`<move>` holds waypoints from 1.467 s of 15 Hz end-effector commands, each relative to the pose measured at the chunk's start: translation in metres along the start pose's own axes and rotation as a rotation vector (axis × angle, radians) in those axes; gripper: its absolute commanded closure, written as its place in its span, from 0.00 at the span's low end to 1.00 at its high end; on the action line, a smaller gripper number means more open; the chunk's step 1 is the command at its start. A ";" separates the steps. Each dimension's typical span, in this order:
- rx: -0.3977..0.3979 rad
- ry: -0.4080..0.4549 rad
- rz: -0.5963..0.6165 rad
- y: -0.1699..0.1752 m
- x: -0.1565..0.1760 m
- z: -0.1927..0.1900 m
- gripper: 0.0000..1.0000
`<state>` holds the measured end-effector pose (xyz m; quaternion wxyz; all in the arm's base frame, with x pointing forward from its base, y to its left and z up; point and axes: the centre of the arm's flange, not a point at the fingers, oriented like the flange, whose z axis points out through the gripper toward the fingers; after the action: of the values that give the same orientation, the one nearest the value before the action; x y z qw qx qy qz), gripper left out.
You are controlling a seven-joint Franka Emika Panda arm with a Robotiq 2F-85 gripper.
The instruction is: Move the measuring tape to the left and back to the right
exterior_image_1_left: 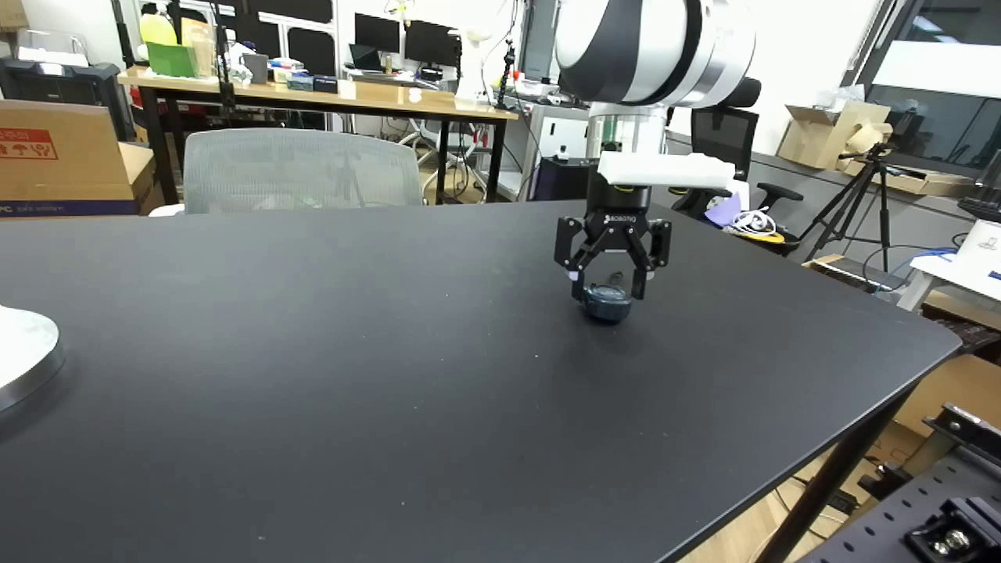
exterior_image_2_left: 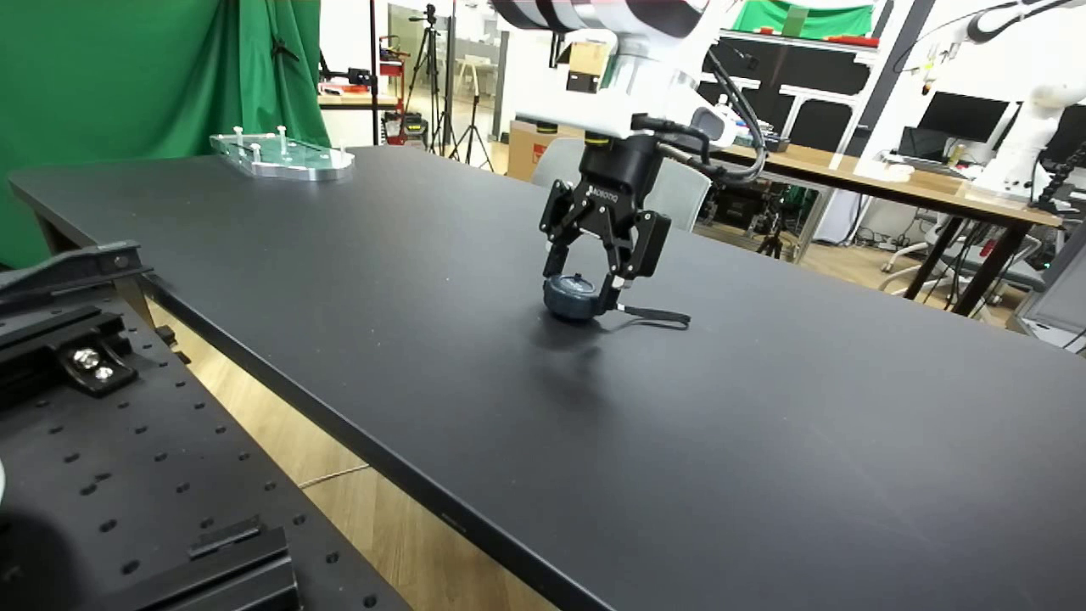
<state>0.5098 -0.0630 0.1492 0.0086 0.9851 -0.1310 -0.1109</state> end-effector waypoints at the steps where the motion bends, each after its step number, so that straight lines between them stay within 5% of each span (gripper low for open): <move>1: 0.014 0.013 0.014 0.007 0.003 0.001 0.40; 4: 0.019 0.016 0.019 0.008 0.003 0.001 0.58; 10: 0.009 0.067 -0.035 -0.012 -0.008 -0.015 0.58; 15: -0.036 0.135 -0.140 -0.062 -0.023 -0.026 0.58; 22: -0.080 0.105 -0.289 -0.119 -0.033 -0.018 0.58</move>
<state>0.5138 0.0472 0.1650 0.0292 0.9980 0.0054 -0.0565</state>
